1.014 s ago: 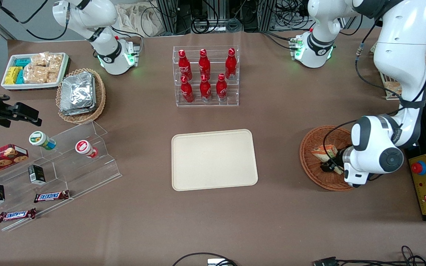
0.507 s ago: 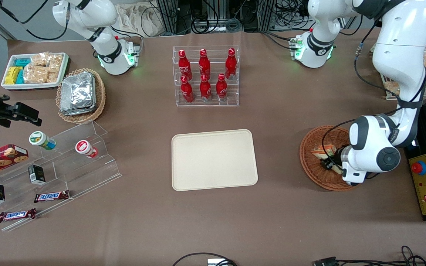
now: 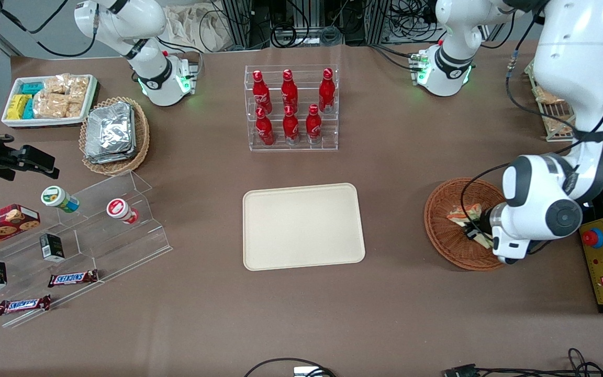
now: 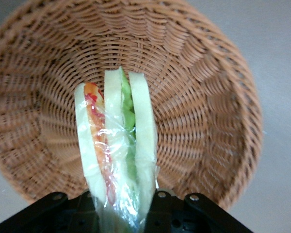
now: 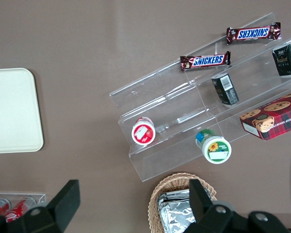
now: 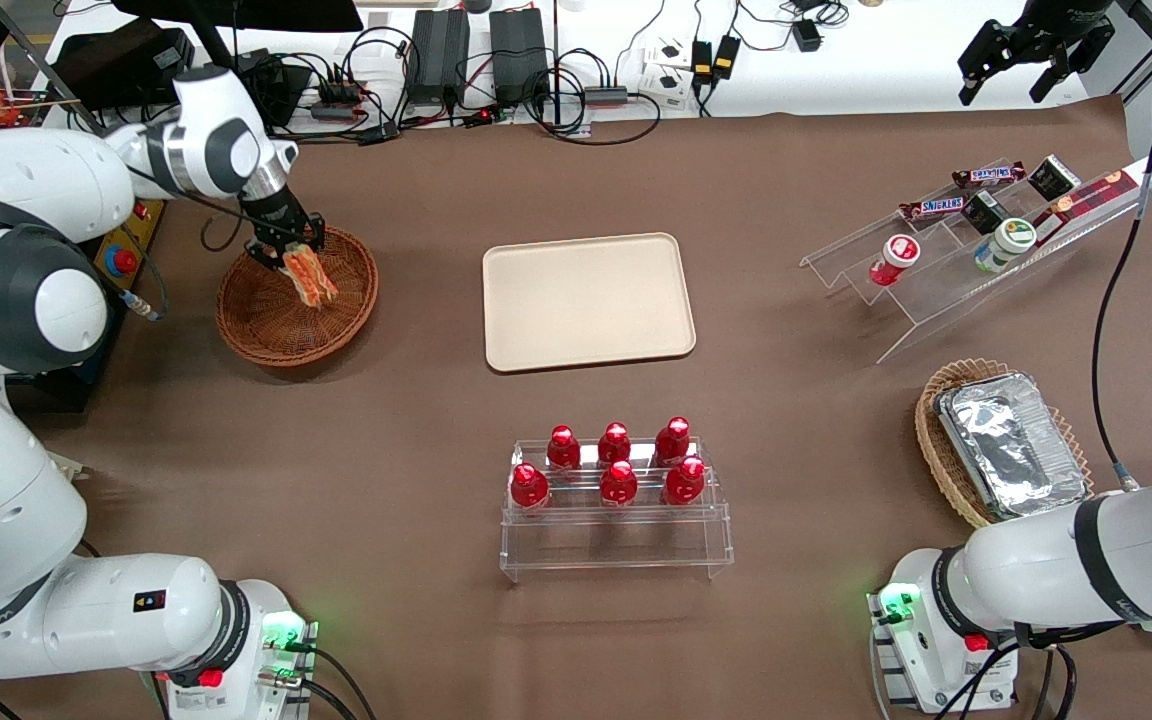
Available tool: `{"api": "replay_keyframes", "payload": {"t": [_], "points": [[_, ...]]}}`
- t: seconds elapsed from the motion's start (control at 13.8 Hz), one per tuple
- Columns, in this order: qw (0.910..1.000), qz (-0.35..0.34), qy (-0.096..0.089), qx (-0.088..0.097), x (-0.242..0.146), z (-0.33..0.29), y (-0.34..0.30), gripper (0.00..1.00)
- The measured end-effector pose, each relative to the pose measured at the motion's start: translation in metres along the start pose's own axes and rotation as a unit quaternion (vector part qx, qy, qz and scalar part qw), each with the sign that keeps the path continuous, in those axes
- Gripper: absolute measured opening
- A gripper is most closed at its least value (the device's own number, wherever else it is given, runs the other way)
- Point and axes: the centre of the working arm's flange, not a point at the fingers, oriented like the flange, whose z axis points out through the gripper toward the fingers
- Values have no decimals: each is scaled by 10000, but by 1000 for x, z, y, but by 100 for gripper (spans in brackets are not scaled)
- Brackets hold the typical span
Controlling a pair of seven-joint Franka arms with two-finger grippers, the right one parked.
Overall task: Place sandwich from basket to tray
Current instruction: 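Lift the sandwich and carry it with the left gripper over the cream tray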
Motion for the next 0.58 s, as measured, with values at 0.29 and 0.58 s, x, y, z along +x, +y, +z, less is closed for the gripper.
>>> {"api": "replay_keyframes", "payload": {"t": [0.29, 0.58], "points": [[9979, 647, 80, -43, -27, -77, 17, 23], [9852, 1698, 154, -156, -61, -113, 54, 19]]}}
